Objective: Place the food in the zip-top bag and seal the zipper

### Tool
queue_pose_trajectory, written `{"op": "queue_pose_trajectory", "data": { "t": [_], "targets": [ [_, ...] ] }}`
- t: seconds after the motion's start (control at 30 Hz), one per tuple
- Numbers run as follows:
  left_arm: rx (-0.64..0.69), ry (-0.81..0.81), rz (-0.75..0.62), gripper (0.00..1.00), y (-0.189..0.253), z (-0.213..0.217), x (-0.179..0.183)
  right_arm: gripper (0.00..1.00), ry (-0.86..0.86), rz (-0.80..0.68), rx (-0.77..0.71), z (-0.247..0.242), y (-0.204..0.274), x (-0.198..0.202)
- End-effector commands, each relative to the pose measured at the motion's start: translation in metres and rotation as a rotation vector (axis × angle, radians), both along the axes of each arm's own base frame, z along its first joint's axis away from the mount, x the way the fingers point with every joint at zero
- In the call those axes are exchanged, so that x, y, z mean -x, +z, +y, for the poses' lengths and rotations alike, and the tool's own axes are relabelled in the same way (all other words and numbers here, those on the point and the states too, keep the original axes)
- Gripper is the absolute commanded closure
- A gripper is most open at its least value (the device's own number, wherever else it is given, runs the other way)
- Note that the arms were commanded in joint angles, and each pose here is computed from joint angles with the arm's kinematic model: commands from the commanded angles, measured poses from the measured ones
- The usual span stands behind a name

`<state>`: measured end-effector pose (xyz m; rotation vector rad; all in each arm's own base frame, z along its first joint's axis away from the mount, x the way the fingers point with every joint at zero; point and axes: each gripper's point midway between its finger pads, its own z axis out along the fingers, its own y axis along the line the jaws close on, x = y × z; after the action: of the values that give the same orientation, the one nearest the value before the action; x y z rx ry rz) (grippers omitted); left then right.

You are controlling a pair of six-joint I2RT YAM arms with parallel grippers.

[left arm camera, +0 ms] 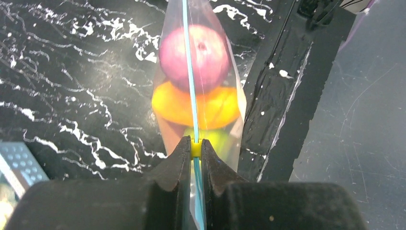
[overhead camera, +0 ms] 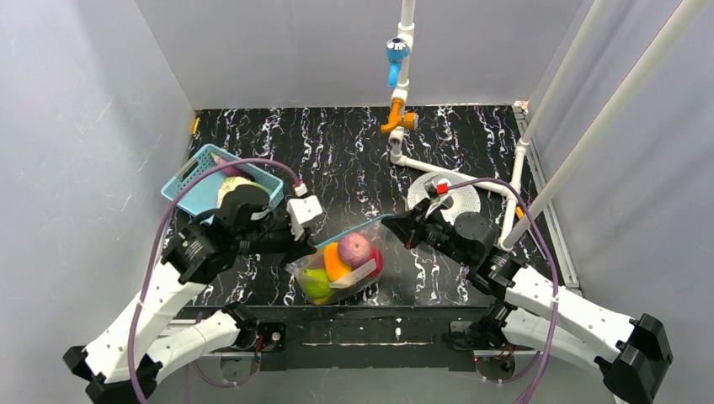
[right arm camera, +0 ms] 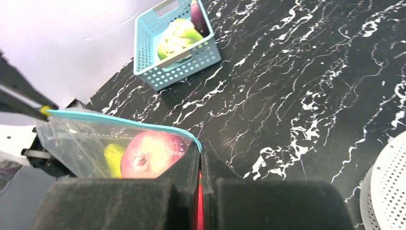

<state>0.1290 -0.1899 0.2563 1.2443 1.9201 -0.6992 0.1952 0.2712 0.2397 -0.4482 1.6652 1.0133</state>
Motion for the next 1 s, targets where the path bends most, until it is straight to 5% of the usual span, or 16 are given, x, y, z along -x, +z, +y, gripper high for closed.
{"op": "queue_pose_trajectory", "data": {
  "t": [0.0,0.57,0.6,0.67,0.7,0.83,0.97],
  "targets": [
    [-0.076,0.087,0.044,1.00,-0.017,0.037,0.022,0.99,-0.249,-0.007,-0.021,-0.029,0.019,-0.038],
    [-0.002,0.169,0.019,1.00,-0.009,0.057,0.040,0.99,-0.236,-0.019,0.030,-0.028,0.013,-0.039],
    [0.003,0.175,0.027,0.95,-0.008,0.056,0.039,0.99,-0.205,-0.026,0.035,-0.024,0.015,-0.037],
    [0.053,0.196,0.071,0.56,-0.001,0.046,0.038,0.99,-0.155,-0.007,0.051,-0.013,0.014,-0.035],
    [0.089,0.269,0.058,0.47,0.006,0.045,0.027,0.99,-0.136,0.050,0.114,0.000,0.002,-0.042],
    [0.196,0.686,-0.095,0.22,0.020,0.096,-0.007,0.99,-0.231,0.181,0.274,0.013,-0.008,-0.075],
    [0.434,0.735,-0.030,0.12,0.046,0.111,0.027,0.99,-0.361,0.296,0.413,0.019,-0.030,-0.108]
  ]
}}
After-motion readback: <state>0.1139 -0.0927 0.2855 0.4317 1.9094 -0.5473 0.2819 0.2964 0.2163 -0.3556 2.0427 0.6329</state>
